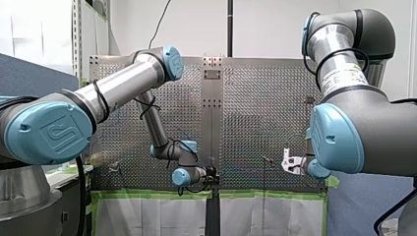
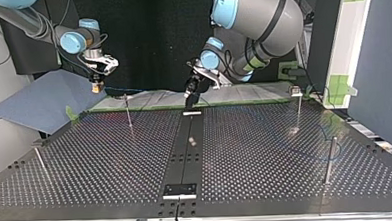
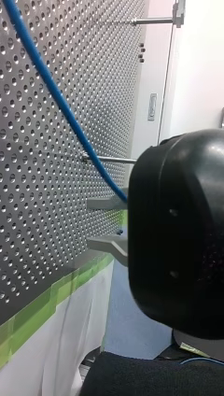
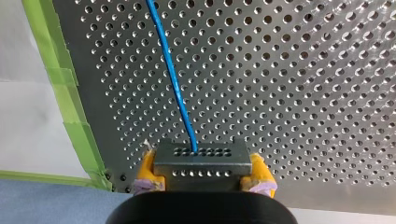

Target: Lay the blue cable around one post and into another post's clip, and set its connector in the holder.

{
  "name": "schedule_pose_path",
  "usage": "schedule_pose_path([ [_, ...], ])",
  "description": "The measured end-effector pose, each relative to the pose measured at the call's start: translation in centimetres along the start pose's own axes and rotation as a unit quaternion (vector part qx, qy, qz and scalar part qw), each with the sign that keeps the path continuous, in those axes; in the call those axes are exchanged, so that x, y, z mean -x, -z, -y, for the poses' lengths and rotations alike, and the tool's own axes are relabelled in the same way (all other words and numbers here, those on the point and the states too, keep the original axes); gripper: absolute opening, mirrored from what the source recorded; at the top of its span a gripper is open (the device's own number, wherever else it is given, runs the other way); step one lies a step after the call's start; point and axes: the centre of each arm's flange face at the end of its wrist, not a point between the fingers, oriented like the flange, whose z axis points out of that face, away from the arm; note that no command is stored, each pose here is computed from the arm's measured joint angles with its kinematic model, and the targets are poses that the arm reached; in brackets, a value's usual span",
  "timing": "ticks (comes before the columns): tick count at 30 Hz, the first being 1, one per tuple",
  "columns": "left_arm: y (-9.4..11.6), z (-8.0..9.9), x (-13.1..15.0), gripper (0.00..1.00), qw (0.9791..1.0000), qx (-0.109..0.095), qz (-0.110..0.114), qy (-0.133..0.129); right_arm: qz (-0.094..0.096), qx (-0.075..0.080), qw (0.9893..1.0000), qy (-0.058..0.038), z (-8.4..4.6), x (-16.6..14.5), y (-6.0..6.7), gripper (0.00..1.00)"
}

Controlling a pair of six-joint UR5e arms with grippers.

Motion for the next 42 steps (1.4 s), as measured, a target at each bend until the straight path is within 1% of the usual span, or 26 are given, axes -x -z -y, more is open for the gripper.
schedule_pose_path([
  [1, 0.0, 0.0, 0.0, 0.25, 1.0000, 0.000, 0.000, 0.000, 0.000, 0.000, 1.0000, 0.0000, 0.0, 0.0, 0.0, 0.00],
  [3, 0.0, 0.0, 0.0, 0.12, 1.0000, -0.001, 0.000, 0.000, 0.000, 0.000, 1.0000, 0.0000, 0.0, 0.0, 0.0, 0.00],
  [4, 0.0, 0.0, 0.0, 0.12, 1.0000, -0.002, 0.000, 0.001, 0.000, 0.000, 1.0000, 0.0000, 0.0, 0.0, 0.0, 0.00],
  [6, 0.0, 0.1, 0.0, 0.04, 1.0000, -0.007, 0.000, 0.002, 0.000, 0.000, 1.0000, 0.0000, 0.0, 0.0, 0.0, 0.00],
  [8, 0.0, 0.2, 0.0, 0.04, 0.9999, -0.013, 0.000, 0.004, 0.000, 0.001, 1.0000, -0.0001, -0.1, 0.0, 0.0, 0.00],
  [9, 0.0, 0.2, 0.0, 0.01, 0.9999, -0.016, 0.000, 0.005, 0.000, 0.001, 1.0000, -0.0002, -0.1, 0.0, 0.0, 0.00],
  [14, 0.0, 0.4, 0.0, 0.01, 0.9996, -0.026, 0.000, 0.012, 0.000, 0.002, 1.0000, -0.0004, -0.3, 0.0, 0.0, 0.00],
  [19, 0.0, 0.3, 0.0, 0.01, 0.9994, -0.031, 0.000, 0.016, 0.000, 0.003, 1.0000, -0.0006, -0.4, 0.0, 0.0, 0.00],
  [25, 0.0, 0.2, 0.0, 0.01, 0.9995, -0.029, -0.002, 0.017, 0.000, 0.004, 1.0000, -0.0007, -0.4, 0.0, -0.1, 0.00],
  [31, 0.2, 0.6, -0.2, 0.01, 0.9997, -0.018, -0.008, 0.012, -0.001, 0.005, 1.0000, -0.0009, -0.6, -0.1, -0.1, 0.00],
  [37, 0.5, 1.6, -0.2, 0.01, 0.9999, -0.006, -0.014, -0.005, -0.002, 0.008, 1.0000, -0.0015, -1.0, -0.1, -0.1, 0.00],
  [42, 0.9, 3.6, -0.2, 0.01, 0.9995, 0.001, -0.021, -0.024, -0.002, 0.014, 0.9999, -0.0038, -1.7, -0.3, -0.3, 0.00],
])
